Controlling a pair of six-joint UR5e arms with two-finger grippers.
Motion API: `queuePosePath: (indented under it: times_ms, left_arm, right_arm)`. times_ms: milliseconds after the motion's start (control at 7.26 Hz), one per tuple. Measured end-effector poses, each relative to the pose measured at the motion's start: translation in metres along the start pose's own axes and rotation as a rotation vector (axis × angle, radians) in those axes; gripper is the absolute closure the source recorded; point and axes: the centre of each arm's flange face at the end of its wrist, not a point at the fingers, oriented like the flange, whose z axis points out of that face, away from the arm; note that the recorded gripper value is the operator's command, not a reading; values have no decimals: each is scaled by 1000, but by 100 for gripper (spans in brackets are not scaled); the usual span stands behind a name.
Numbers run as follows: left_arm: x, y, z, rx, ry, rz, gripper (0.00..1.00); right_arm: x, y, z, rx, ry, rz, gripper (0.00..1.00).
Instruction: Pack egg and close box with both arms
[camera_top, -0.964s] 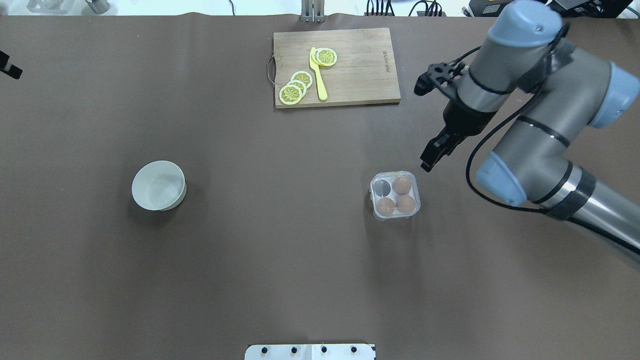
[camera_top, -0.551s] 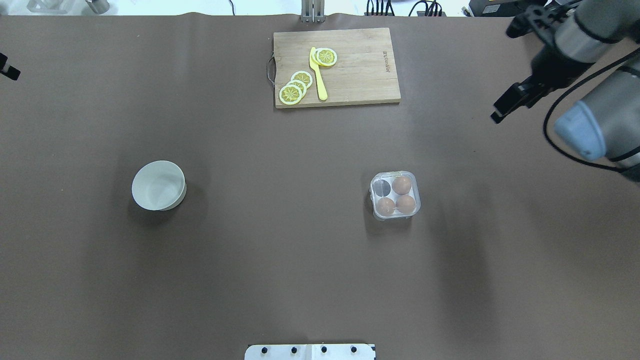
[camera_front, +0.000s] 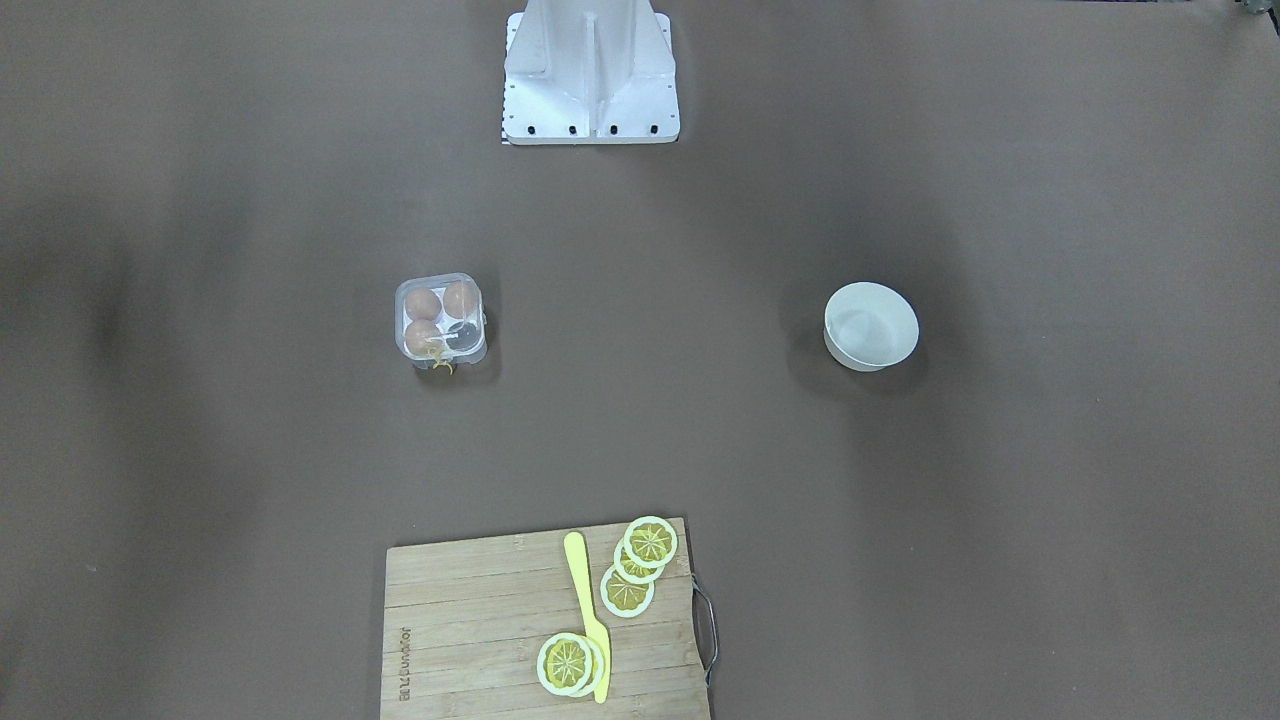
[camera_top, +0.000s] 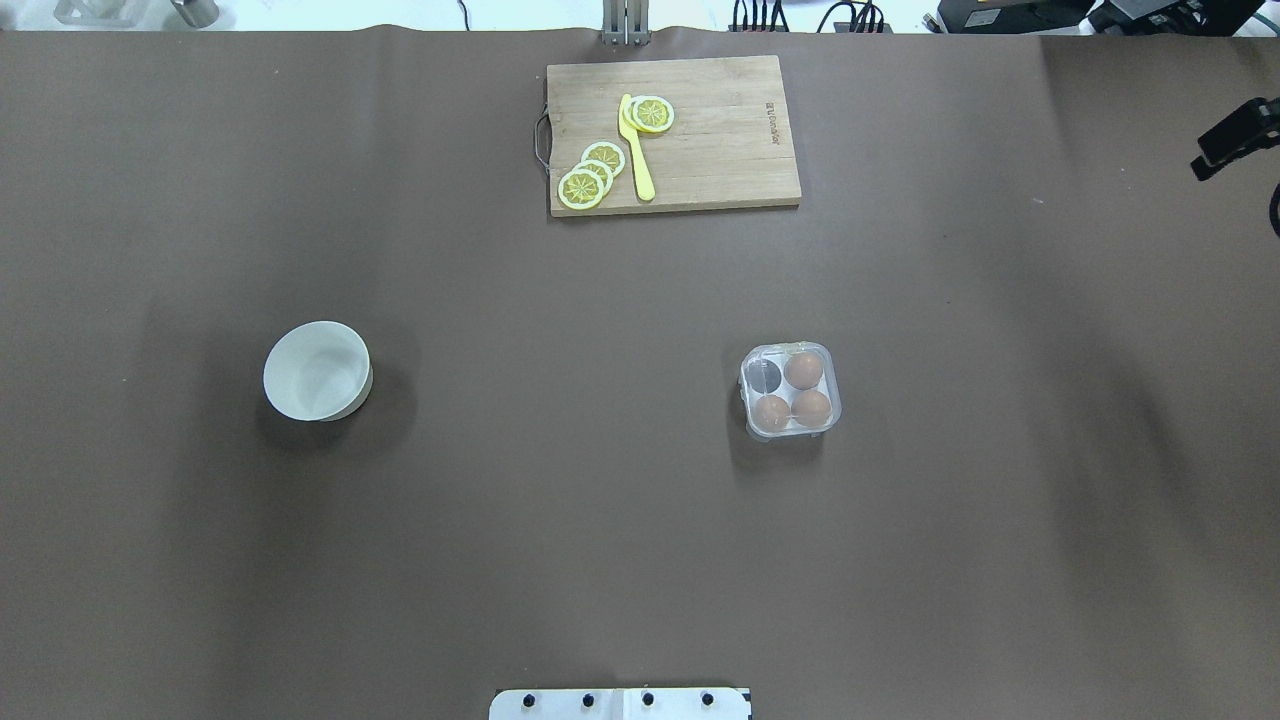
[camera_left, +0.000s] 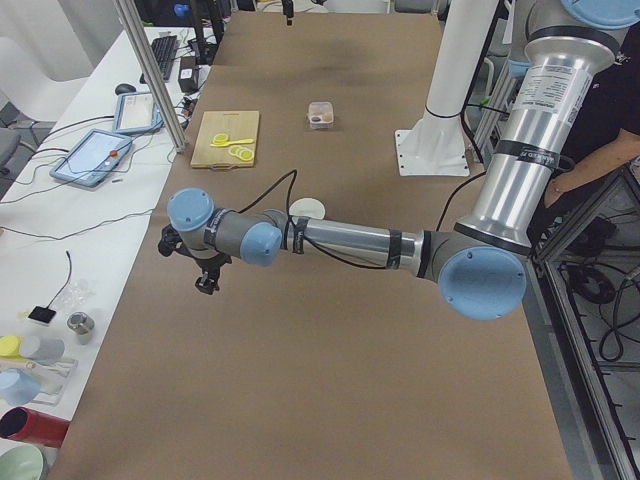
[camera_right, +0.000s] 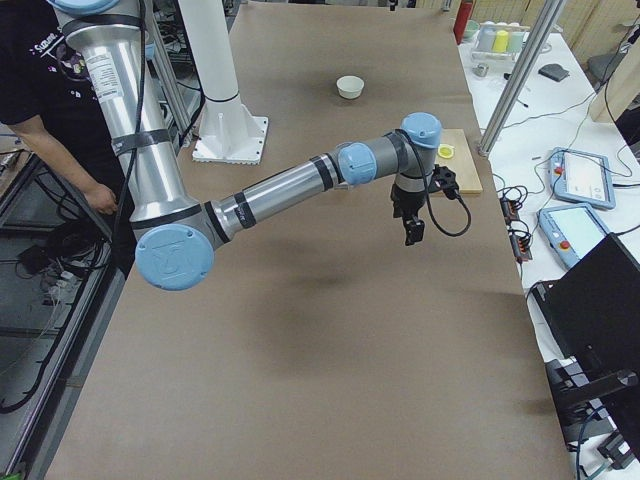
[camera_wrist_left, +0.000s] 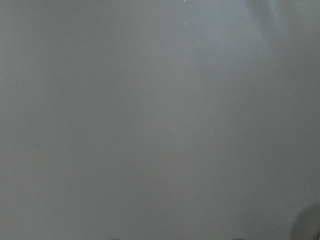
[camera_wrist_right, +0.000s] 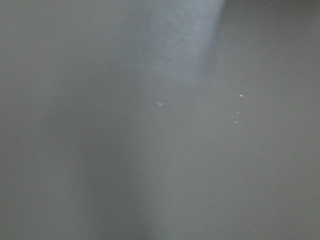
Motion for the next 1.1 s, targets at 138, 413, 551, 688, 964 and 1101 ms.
queuePosePath:
  times_ms: [138, 413, 551, 688, 964, 1101]
  left_arm:
    - [-20, 6, -3, -8, -40, 11, 20]
    - [-45, 14, -3, -22, -87, -2, 20]
    - [-53, 18, -2, -28, -94, -12, 20]
    - [-57, 21, -1, -30, -95, -17, 20]
    - [-57, 24, -1, -24, -92, -12, 20]
    - [-55, 22, -3, -21, -92, -8, 20]
  right_arm:
    - [21, 8, -1, -22, 20, 48, 0]
    - [43, 18, -3, -70, -11, 119, 0]
    - [53, 23, -6, -84, -33, 135, 0]
    - [58, 24, -9, -89, -45, 138, 0]
    - [62, 23, -13, -77, -43, 129, 0]
    - [69, 22, -11, -69, -39, 132, 0]
